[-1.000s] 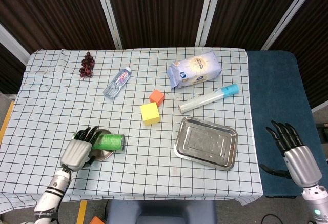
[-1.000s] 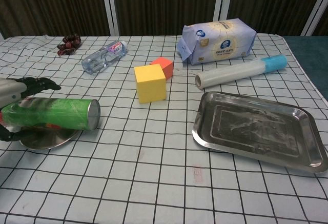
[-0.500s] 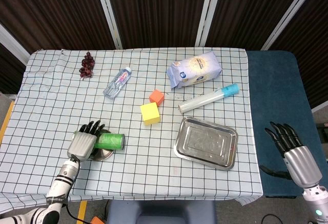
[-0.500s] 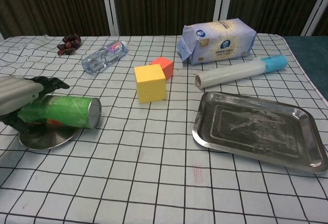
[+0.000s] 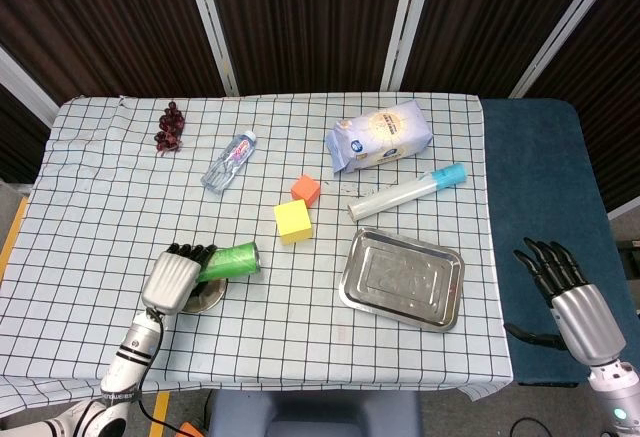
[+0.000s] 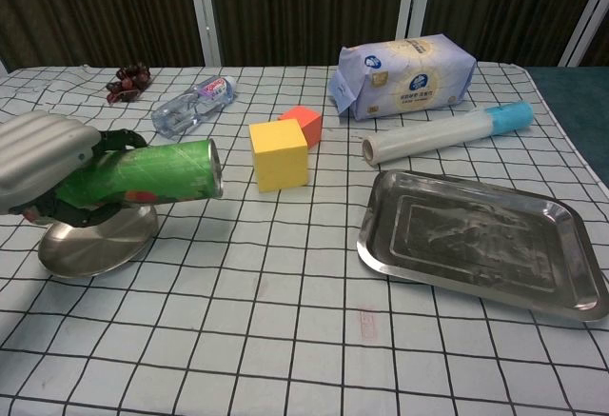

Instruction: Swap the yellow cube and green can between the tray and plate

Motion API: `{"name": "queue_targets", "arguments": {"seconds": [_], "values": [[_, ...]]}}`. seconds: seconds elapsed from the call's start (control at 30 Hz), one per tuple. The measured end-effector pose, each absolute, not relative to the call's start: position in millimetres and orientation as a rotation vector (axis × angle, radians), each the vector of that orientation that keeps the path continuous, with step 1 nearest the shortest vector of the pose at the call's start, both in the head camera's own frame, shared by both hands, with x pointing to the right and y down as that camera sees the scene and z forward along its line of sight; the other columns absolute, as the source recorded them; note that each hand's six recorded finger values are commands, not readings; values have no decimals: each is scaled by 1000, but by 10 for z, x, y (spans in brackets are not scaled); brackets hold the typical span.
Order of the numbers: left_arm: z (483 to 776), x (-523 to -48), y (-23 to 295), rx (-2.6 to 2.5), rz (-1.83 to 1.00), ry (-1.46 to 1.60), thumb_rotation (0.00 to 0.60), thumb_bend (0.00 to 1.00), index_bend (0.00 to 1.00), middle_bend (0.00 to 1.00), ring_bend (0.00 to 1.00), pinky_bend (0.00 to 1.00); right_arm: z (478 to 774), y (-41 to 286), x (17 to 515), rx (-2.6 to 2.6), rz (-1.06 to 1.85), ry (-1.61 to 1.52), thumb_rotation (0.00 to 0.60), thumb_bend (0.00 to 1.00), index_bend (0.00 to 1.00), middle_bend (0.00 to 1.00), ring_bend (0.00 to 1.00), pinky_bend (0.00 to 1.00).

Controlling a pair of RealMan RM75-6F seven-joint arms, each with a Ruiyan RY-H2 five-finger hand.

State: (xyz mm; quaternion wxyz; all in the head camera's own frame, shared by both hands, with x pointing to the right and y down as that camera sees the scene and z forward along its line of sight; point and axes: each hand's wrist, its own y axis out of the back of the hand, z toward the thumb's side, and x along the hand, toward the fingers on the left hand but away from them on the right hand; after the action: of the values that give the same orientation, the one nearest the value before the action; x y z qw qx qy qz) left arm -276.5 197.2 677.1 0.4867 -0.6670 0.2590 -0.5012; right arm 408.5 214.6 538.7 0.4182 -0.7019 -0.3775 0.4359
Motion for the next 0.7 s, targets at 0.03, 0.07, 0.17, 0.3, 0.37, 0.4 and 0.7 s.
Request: {"name": "queue_targets", "arguments": {"seconds": [0.03, 0.07, 0.17, 0.3, 0.37, 0.4, 0.7], "values": [[6733, -2702, 1988, -1637, -1197, 633, 600, 475, 266, 476, 447, 522, 5385, 2147, 4084, -1764, 1092, -947, 600, 50, 0, 0, 0, 0], [6691, -2630, 2004, -1652, -1171, 634, 600, 475, 269, 476, 447, 522, 5383, 2148, 4083, -1766, 1090, -947, 600, 50, 0, 0, 0, 0], [6569, -2356, 2058, -1694, -1080, 618, 600, 474, 279, 474, 447, 522, 5373, 2154, 4083, -1772, 1085, -949, 600, 51, 0, 0, 0, 0], [6606, -2077, 2151, -1757, -1031, 584, 600, 473, 281, 471, 447, 522, 5348, 2160, 4089, -1790, 1073, -952, 600, 51, 0, 0, 0, 0], [6633, -1964, 2192, -1778, -1019, 571, 600, 473, 281, 471, 447, 522, 5332, 2153, 4098, -1791, 1067, -961, 600, 51, 0, 0, 0, 0], [6647, -1887, 2223, -1790, -1010, 563, 600, 473, 281, 470, 447, 523, 5324, 2149, 4103, -1792, 1063, -966, 600, 51, 0, 0, 0, 0], [6782, -1559, 2439, -1813, -1004, 476, 600, 461, 261, 417, 417, 519, 5271, 2160, 4116, -1821, 1035, -973, 600, 51, 0, 0, 0, 0]]}}
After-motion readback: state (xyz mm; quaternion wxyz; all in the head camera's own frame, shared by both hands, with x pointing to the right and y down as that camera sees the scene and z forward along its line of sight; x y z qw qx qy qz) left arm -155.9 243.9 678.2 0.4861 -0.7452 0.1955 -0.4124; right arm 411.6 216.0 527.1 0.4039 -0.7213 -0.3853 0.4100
